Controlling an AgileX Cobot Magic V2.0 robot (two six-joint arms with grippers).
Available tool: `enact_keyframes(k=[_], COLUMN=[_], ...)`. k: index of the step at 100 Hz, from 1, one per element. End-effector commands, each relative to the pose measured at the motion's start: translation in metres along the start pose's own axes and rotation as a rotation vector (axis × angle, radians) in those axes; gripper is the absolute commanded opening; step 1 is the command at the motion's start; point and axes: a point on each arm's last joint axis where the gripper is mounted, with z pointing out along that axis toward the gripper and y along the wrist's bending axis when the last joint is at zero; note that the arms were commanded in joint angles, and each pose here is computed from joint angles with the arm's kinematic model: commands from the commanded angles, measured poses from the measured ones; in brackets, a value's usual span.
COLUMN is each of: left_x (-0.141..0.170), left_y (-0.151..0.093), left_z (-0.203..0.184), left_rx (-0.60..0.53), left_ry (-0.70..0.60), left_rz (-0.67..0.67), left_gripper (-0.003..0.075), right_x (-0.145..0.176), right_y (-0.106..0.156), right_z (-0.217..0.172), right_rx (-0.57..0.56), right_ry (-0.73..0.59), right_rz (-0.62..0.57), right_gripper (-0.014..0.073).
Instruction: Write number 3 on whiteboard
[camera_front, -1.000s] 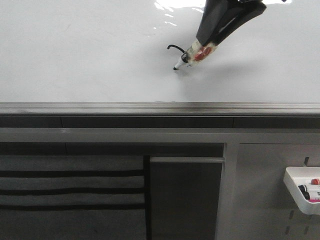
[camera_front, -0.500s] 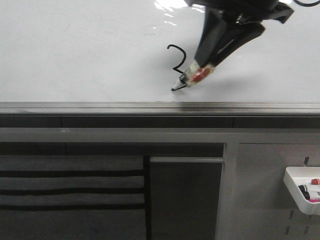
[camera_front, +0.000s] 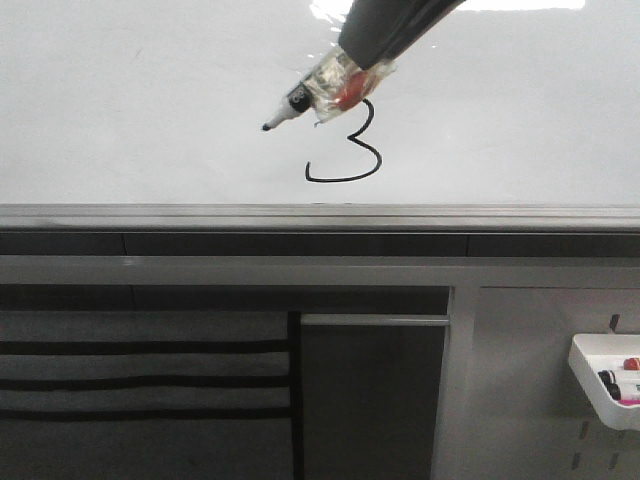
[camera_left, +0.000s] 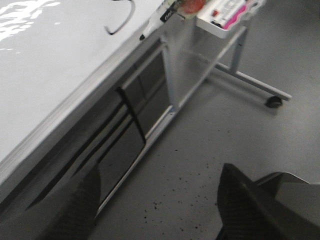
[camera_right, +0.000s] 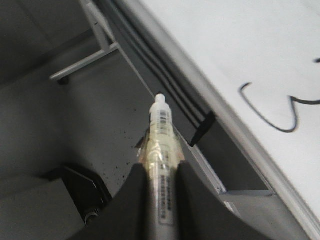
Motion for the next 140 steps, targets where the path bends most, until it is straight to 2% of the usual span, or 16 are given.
enact_keyframes(k=[1,10,19,38,64,71,95,123,133,140], left_x=[-0.017,-0.026,-0.036,-0.056,-0.07,-0.071,-0.071,-0.071,-0.071,-0.071], left_y=[-0.001,0.0,0.003,-0.002,-0.006,-0.005,-0.005,-0.005,-0.004,-0.002], left_z=[0.01,0.024,0.037,0.066,0.093,0.093,0.093,0.093,0.093,0.093], left_rx=[0.08,0.145,0.183,0.28,0.332,0.33,0.332,0.332,0.324,0.316], left_ry=[-0.081,-0.093,-0.08,-0.048,-0.022,-0.026,-0.025,-0.025,-0.026,-0.026], left_rz=[0.06,0.113,0.125,0.218,0.251,0.252,0.254,0.254,0.253,0.247], left_gripper=[0.0461,0.0461,0.0461,0.0461,0.0452,0.0405,0.0175,0.0022,-0.0012,-0.0018], right_x=[-0.007,-0.01,-0.012,-0.013,-0.014,-0.014,-0.014,-0.012,-0.012,-0.012], right_y=[0.023,0.042,0.052,0.055,0.054,0.054,0.054,0.055,0.054,0.053], right_z=[-0.026,-0.034,-0.037,-0.036,-0.036,-0.036,-0.035,-0.035,-0.035,-0.035], right_rx=[-0.018,-0.055,-0.07,-0.075,-0.07,-0.071,-0.07,-0.085,-0.084,-0.081], right_ry=[-0.098,-0.128,-0.153,-0.159,-0.165,-0.163,-0.163,-0.145,-0.143,-0.143], right_rz=[-0.176,-0.327,-0.388,-0.413,-0.412,-0.412,-0.412,-0.409,-0.407,-0.384], right_gripper=[-0.0029,-0.0029,-0.0029,-0.0029,-0.0029,-0.0029,-0.0029,-0.0022,0.0062,0.0193])
